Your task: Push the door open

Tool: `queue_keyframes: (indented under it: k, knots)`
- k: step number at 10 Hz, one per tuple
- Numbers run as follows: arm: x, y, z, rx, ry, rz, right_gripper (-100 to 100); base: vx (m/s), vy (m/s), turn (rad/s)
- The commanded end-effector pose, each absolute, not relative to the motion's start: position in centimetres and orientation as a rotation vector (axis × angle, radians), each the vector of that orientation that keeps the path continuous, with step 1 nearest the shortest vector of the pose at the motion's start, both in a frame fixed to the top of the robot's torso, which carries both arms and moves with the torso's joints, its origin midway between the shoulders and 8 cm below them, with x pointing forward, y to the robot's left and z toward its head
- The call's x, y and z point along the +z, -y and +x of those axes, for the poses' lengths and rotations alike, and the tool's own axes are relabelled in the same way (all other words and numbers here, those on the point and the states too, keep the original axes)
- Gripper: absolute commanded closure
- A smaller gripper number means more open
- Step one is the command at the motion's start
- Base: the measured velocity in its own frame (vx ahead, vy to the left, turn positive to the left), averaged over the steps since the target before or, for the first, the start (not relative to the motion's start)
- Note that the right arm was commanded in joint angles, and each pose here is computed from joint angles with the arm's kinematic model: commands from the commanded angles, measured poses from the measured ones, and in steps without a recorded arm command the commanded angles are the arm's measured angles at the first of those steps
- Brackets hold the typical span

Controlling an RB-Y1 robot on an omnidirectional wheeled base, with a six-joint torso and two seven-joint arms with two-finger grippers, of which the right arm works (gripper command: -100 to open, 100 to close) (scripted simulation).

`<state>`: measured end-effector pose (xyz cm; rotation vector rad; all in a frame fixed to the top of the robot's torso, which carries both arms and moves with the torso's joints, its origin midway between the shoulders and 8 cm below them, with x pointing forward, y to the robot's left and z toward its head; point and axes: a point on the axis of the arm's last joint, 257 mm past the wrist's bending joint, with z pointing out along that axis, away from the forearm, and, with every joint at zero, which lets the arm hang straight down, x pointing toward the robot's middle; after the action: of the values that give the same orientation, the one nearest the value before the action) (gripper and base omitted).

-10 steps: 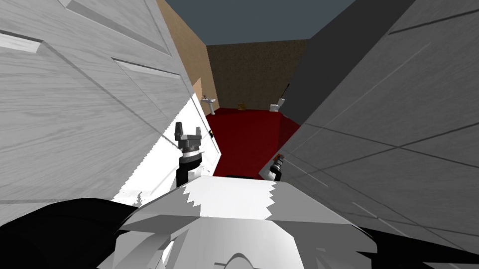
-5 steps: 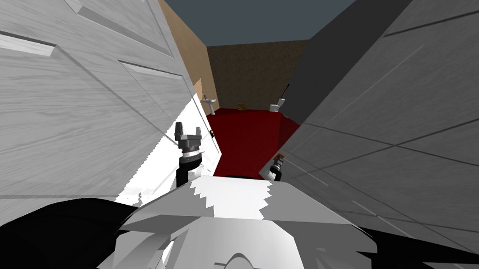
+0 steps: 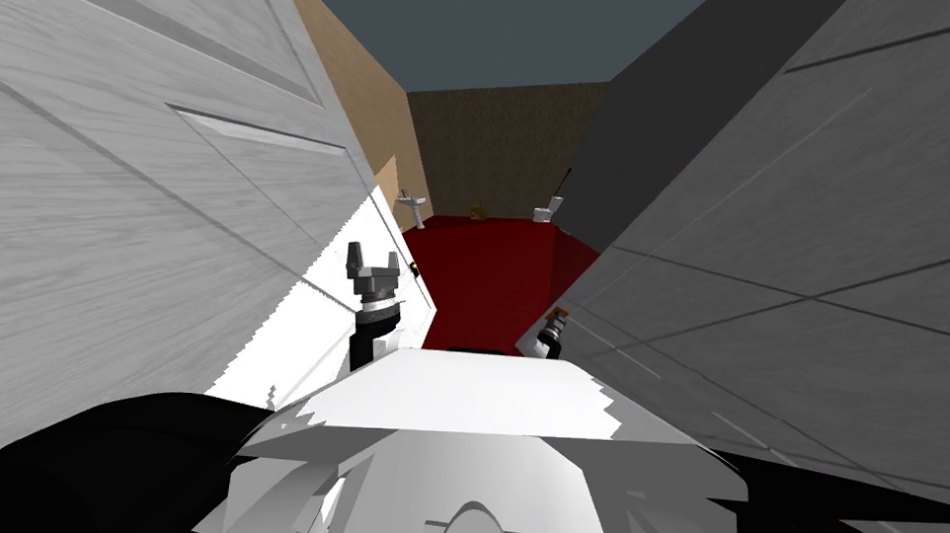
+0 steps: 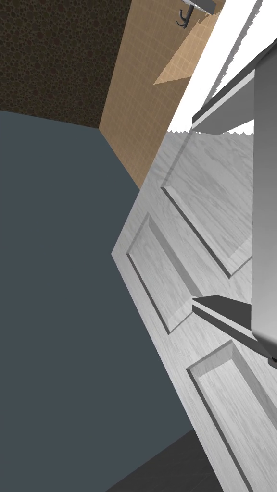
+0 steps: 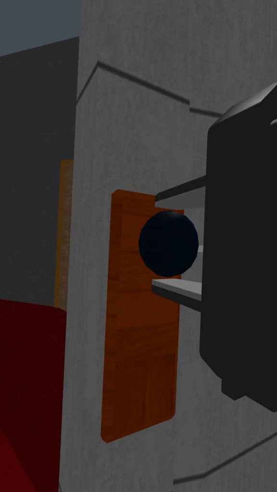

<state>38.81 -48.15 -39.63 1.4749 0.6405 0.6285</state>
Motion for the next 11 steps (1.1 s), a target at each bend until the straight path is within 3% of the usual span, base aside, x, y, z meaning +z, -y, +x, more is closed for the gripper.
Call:
queue_keyframes:
  k: [1,11]
  knots:
    - [-39.0,49.6,38.3,0.602,-0.609,1.471,100,0.220,-0.068,-0.038]
    - [-39.3,53.4,34.8,0.491,-0.495,1.517,100,0.146,-0.052,-0.032]
